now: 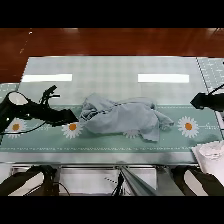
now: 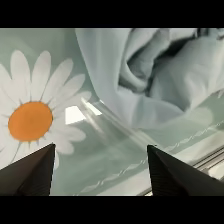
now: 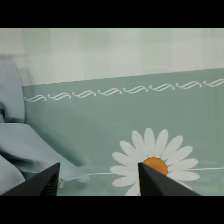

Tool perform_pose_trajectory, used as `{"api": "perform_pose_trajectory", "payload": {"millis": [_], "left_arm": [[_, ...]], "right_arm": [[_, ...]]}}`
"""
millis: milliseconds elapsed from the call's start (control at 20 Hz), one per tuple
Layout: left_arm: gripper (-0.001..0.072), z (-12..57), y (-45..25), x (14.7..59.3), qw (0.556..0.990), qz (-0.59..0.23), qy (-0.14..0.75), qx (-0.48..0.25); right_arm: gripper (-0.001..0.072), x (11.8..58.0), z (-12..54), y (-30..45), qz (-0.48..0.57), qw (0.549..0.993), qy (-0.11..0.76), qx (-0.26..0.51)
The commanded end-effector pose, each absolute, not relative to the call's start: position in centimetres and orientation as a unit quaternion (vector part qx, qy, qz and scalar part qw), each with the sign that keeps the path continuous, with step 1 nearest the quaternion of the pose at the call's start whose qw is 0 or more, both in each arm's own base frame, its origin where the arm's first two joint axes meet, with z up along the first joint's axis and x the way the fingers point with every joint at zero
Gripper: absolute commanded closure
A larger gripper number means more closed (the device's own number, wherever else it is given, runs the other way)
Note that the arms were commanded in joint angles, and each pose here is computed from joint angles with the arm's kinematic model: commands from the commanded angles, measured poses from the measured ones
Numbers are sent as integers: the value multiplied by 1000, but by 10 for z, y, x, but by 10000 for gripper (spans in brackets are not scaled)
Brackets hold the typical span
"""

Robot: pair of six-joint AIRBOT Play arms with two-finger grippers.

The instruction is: Fold the shirts.

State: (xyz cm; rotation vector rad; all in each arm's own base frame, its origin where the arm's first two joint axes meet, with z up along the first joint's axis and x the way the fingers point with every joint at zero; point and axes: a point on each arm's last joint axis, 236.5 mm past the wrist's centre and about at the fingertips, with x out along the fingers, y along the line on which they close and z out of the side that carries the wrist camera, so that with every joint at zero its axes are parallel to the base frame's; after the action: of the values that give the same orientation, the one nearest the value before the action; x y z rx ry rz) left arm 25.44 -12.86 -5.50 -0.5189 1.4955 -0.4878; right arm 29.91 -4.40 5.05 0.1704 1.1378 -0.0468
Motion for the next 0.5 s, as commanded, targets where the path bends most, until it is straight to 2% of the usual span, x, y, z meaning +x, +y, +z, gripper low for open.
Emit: {"api": "perform_pose_trajectory", "payload": {"millis": [0, 250, 300, 350, 400, 450], "left_arm": [[44, -71, -147, 271, 668, -226, 643, -299], [49, -88, -184, 293, 663, -236, 621, -346], [146, -95, -189, 291, 657, -233, 627, -348], [421, -101, -192, 288, 651, -233, 634, -346], [629, -105, -192, 286, 646, -231, 639, -347], [655, -106, -192, 286, 645, -231, 641, -347]], "right_arm": [[164, 291, 29, -27, 6, 825, 549, 130], [164, 288, 25, -16, 19, 818, 555, 149], [164, 288, 25, -14, 22, 817, 555, 154], [164, 286, 25, -13, 23, 815, 558, 154], [165, 285, 24, -13, 24, 814, 560, 153], [164, 284, 24, -14, 24, 812, 563, 151]]}}
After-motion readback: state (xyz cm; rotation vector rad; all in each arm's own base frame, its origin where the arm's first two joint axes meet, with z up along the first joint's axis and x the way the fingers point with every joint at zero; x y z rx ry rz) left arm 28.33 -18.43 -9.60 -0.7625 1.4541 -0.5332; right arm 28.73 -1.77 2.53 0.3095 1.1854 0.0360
